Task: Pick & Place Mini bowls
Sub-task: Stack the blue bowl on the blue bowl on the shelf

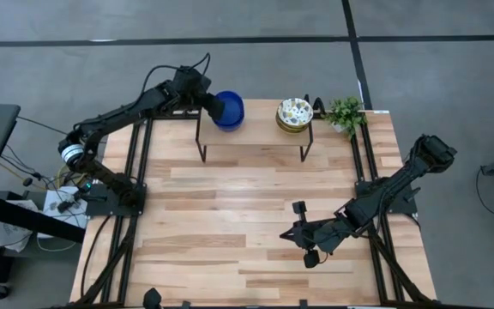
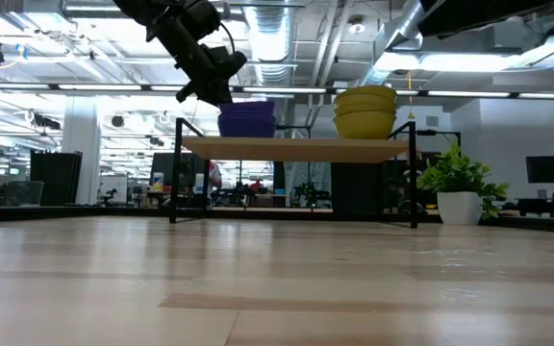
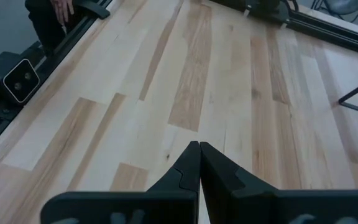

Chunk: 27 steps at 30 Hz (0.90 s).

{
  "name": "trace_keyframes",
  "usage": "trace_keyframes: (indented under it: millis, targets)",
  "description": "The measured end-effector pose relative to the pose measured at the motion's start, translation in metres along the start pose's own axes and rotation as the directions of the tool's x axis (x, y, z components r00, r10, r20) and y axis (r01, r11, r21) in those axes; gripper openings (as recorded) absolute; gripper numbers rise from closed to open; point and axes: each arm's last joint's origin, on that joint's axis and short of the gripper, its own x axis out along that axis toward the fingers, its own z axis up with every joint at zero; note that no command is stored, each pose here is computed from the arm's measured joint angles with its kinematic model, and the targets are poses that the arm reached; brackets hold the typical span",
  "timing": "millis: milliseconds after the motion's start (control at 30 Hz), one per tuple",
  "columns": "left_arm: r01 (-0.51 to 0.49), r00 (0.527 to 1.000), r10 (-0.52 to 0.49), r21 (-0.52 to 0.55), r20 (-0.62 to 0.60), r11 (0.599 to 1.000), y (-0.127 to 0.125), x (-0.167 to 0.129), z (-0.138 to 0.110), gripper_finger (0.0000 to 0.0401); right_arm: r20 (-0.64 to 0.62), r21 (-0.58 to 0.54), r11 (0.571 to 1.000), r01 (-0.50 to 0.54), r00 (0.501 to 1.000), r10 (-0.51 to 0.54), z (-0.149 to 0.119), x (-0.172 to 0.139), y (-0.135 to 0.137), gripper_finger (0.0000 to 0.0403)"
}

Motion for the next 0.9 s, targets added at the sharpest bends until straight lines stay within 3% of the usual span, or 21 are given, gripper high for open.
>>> trace_keyframes:
  millis: [533,900]
  targets:
    - [0.039,0.999,-0.039,0.001,0.000,0.999,-0.002,0.000,0.000,0.0096,-0.009,-0.002,1.000,0.000,1.000,-0.001,-0.001,0.000,0.000,0.0001]
    - [0.038,0.995,-0.038,0.001,0.091,0.999,-0.002,-0.020,0.010,0.0090,-0.012,-0.003,1.000,0.000,1.000,0.000,-0.001,0.000,0.000,0.0001]
